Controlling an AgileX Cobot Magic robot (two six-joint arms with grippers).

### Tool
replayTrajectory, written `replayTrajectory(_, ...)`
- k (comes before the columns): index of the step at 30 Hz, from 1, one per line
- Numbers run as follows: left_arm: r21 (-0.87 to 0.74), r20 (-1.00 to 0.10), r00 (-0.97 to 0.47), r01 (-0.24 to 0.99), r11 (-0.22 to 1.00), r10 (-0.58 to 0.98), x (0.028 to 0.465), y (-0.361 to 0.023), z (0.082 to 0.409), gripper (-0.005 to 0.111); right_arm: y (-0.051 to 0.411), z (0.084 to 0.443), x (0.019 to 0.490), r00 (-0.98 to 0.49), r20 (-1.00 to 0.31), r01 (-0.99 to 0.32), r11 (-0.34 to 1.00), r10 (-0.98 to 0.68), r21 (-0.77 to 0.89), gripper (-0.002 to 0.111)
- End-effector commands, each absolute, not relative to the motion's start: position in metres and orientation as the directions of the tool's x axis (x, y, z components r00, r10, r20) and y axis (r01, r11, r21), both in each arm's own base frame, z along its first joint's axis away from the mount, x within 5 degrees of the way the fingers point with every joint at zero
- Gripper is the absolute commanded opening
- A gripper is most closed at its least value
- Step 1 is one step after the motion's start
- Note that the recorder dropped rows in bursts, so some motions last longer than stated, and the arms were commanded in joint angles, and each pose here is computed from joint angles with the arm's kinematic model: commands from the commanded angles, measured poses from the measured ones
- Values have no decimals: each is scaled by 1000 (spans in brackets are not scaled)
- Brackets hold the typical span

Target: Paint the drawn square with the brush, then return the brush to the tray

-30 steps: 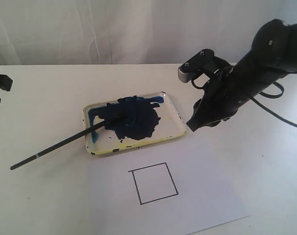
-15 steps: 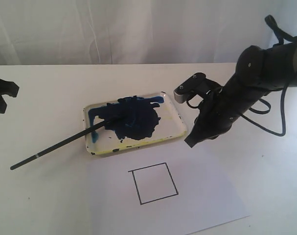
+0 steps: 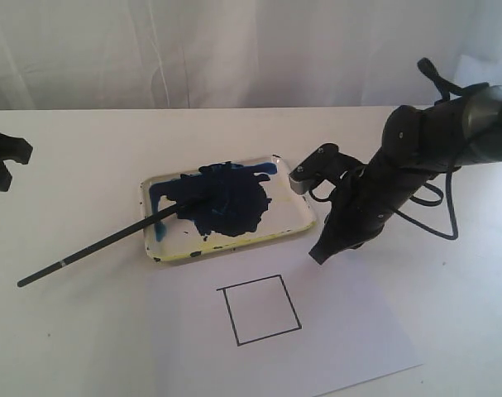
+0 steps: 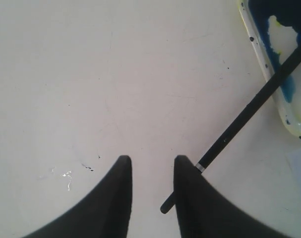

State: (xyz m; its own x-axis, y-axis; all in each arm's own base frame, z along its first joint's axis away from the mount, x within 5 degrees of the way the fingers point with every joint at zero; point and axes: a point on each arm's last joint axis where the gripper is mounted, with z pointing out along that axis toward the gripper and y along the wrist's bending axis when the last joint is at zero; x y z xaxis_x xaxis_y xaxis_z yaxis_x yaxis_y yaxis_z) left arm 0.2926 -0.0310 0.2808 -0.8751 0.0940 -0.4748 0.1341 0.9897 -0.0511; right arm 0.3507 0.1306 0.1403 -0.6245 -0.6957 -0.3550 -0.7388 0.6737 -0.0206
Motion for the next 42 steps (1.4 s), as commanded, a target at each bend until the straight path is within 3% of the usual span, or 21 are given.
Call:
replayTrajectory(1,-61,-475,-875,134,989,89,292,-31,284,34,131,137,354,-610,-360,-746,665,-706,-40,0)
replayTrajectory(17,-68,-480,-872,142,988,92,293,-32,283,35,130,124,355,-609,-327,-755,654,-722,-37,0)
replayTrajectory(20,-77,-469,-876,164,983,110,295,-34,279,40,130,124,355,-609,-327,-755,654,-722,-37,0)
replayTrajectory(25,-104,-399,-899,242,965,183,305,-45,270,53,130,124,355,-610,-326,-756,654,-722,-36,0)
replayTrajectory(32,-65,-344,-843,461,885,413,332,-82,251,52,130,124,355,-610,-326,-756,654,-722,-36,0)
replayTrajectory(42,-66,-366,-801,531,845,474,356,-93,197,52,130,124,355,-608,-325,-757,653,-724,-37,0)
